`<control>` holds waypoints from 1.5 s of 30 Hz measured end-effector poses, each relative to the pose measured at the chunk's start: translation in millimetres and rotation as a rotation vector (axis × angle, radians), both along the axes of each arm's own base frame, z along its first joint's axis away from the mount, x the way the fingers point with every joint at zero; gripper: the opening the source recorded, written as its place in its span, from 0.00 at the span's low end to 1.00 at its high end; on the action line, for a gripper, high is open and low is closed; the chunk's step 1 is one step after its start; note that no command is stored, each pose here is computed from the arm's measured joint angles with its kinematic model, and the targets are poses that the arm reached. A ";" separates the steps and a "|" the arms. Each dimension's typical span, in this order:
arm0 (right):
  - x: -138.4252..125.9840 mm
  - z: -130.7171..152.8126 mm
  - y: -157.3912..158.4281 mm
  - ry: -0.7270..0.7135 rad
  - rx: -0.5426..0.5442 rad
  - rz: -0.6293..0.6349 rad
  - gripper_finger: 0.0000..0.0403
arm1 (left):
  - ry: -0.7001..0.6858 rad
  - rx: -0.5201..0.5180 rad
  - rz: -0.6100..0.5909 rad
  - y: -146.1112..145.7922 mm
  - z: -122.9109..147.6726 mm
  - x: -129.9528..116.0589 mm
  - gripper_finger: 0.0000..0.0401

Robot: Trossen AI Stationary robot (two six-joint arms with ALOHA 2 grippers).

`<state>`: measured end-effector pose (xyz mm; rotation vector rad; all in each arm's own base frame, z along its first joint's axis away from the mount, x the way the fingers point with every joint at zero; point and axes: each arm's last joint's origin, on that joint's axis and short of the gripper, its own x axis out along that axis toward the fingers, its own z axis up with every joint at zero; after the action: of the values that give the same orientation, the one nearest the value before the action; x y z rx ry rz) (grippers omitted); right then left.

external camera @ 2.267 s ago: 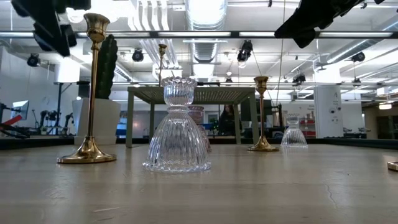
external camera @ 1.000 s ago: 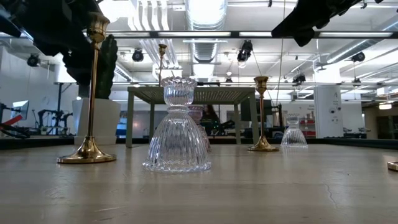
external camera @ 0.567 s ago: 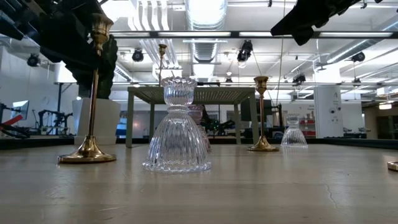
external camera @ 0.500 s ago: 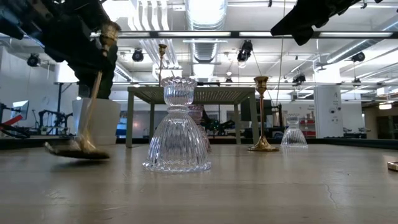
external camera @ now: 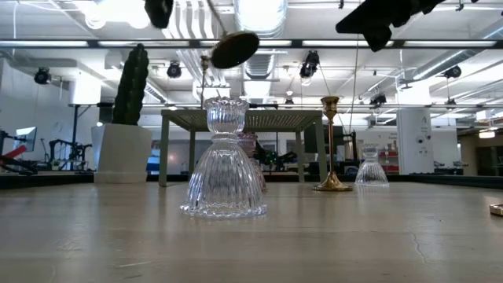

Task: Pick & Place candle stick holders
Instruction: Put the gold candle holder on the shelf

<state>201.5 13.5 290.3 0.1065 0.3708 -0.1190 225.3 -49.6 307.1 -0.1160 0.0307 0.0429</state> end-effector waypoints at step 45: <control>60.5 54.1 5.7 0.104 -0.122 0.032 0.31 | 0.220 0.131 0.132 48.0 71.2 129.1 0.05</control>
<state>262.0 19.3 344.5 -0.0260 0.4679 -0.1158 354.4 -1.6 378.4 0.0183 0.2395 0.1887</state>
